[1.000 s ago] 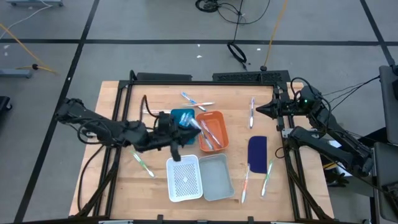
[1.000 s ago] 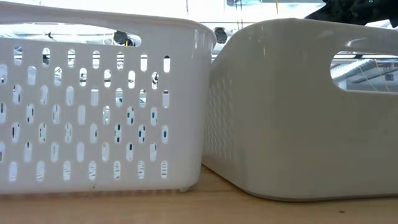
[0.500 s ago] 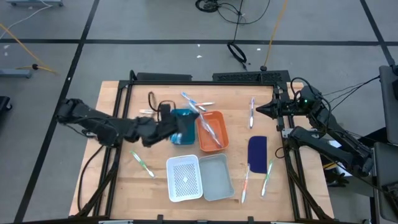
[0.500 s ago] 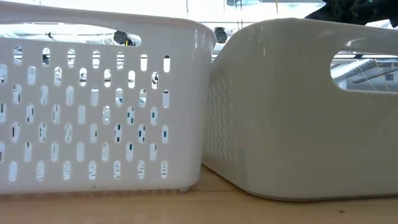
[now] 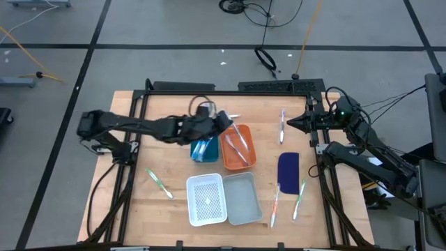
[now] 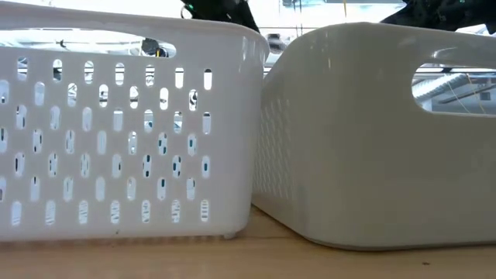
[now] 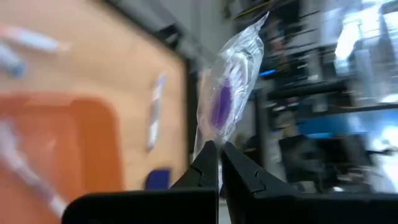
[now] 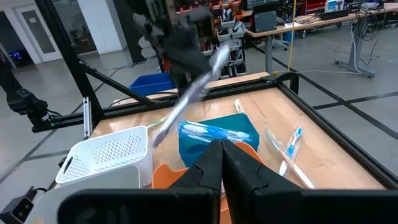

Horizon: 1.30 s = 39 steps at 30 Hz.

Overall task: Pick & Place Toothbrushes
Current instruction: Put the violet toothbrush into the orange bin

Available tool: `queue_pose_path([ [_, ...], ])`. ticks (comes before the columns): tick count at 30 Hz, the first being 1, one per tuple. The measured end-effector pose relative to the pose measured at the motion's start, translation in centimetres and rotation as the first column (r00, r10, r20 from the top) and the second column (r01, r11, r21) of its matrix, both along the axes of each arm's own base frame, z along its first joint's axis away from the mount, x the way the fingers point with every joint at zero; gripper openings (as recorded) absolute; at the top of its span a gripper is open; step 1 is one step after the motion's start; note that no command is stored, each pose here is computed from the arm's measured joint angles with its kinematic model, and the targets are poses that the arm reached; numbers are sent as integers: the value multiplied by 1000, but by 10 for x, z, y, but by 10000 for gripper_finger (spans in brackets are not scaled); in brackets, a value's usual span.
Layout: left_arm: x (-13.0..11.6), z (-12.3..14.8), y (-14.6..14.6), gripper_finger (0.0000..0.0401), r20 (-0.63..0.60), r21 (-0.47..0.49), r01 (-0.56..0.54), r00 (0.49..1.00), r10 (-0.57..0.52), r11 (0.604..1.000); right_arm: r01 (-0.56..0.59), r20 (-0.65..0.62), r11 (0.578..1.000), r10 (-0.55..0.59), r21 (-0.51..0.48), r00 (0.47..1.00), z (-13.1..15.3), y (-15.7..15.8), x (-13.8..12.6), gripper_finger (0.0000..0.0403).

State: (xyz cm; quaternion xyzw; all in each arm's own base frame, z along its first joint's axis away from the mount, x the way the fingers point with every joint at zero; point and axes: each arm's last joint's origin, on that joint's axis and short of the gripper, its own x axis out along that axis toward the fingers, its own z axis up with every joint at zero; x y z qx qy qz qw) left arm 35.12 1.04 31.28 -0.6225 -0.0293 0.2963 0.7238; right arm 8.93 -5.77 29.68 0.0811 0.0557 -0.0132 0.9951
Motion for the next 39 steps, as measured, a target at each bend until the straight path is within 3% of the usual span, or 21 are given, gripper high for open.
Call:
queue_pose_path([
  [4,18,-5,5,0,-118,-141,10,993,-27,990,-3,-4,1000,3,-28,1000,0,0,0,0],
  [11,50,-19,21,0,-260,-345,31,957,-128,938,-6,-5,999,5,-44,1000,0,0,0,0],
  [15,58,-42,32,0,-365,-439,-30,919,-147,898,-6,-5,999,5,-44,1000,0,0,0,0],
  [19,63,-56,39,0,-379,-500,-72,914,-144,863,-5,-5,999,5,-45,1000,0,0,0,0],
  [29,58,-58,67,0,-385,-551,-130,916,-113,825,-6,-7,999,6,-43,1000,-1,0,0,0],
  [39,57,-60,57,0,-399,-557,-194,915,-56,807,-11,-11,997,10,-78,1000,-1,0,0,0],
])
